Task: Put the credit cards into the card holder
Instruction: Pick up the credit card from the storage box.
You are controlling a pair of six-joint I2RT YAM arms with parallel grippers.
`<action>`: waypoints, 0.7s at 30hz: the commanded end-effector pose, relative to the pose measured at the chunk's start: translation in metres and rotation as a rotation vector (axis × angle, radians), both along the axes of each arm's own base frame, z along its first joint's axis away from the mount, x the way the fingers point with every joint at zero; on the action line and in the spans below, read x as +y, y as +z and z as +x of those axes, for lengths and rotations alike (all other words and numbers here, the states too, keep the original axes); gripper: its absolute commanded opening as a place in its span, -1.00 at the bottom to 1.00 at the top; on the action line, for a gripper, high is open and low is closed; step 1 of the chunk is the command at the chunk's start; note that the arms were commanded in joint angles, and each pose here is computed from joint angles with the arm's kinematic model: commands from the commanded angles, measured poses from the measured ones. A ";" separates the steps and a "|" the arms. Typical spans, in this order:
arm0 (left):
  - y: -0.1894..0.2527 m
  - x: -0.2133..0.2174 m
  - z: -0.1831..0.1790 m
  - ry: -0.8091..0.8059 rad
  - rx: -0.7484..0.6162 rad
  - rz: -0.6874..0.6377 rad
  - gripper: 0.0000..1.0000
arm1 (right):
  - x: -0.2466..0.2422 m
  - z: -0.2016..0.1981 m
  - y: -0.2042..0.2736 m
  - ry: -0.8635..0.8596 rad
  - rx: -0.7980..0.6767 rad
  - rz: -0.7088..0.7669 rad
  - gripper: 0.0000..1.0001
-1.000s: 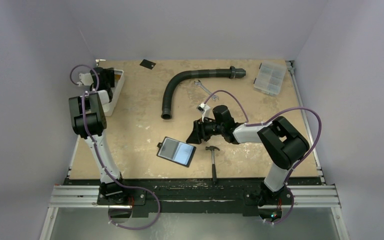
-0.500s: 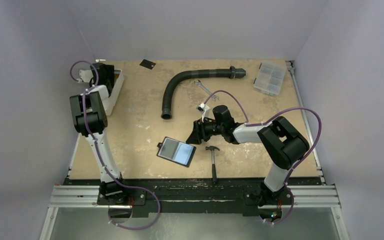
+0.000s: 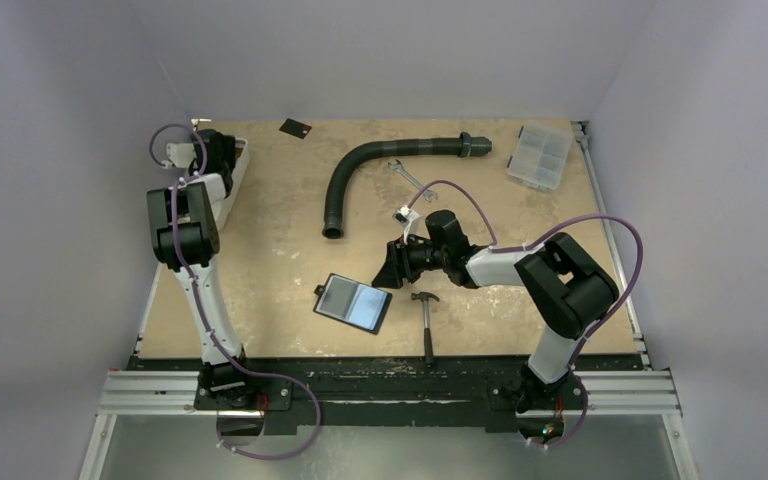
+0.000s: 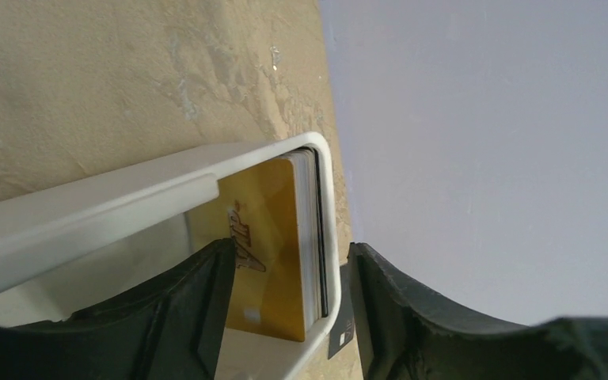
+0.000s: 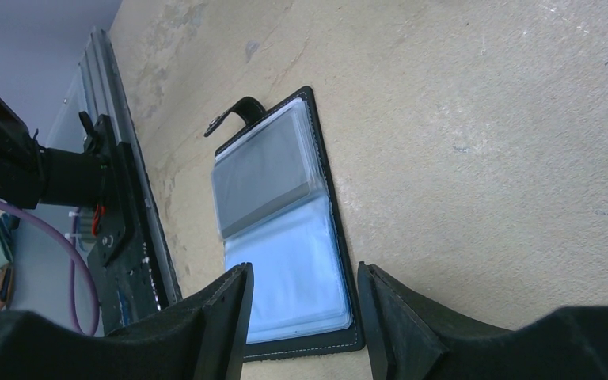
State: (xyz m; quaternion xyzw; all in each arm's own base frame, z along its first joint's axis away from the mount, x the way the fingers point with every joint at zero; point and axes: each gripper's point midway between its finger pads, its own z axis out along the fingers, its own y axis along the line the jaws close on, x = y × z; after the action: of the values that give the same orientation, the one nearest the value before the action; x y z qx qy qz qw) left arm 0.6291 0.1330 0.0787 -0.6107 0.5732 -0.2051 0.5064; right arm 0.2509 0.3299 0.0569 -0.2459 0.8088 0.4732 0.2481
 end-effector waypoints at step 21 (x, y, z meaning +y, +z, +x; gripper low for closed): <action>0.040 -0.003 0.005 0.007 -0.151 0.037 -0.74 | 0.003 0.000 0.006 0.018 -0.017 0.034 0.14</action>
State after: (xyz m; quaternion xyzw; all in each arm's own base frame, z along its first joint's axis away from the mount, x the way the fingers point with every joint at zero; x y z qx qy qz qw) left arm 0.6275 0.1340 0.0795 -0.6046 0.5522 -0.2169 0.5315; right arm 0.2504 0.3302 0.0574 -0.2457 0.8081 0.4748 0.2472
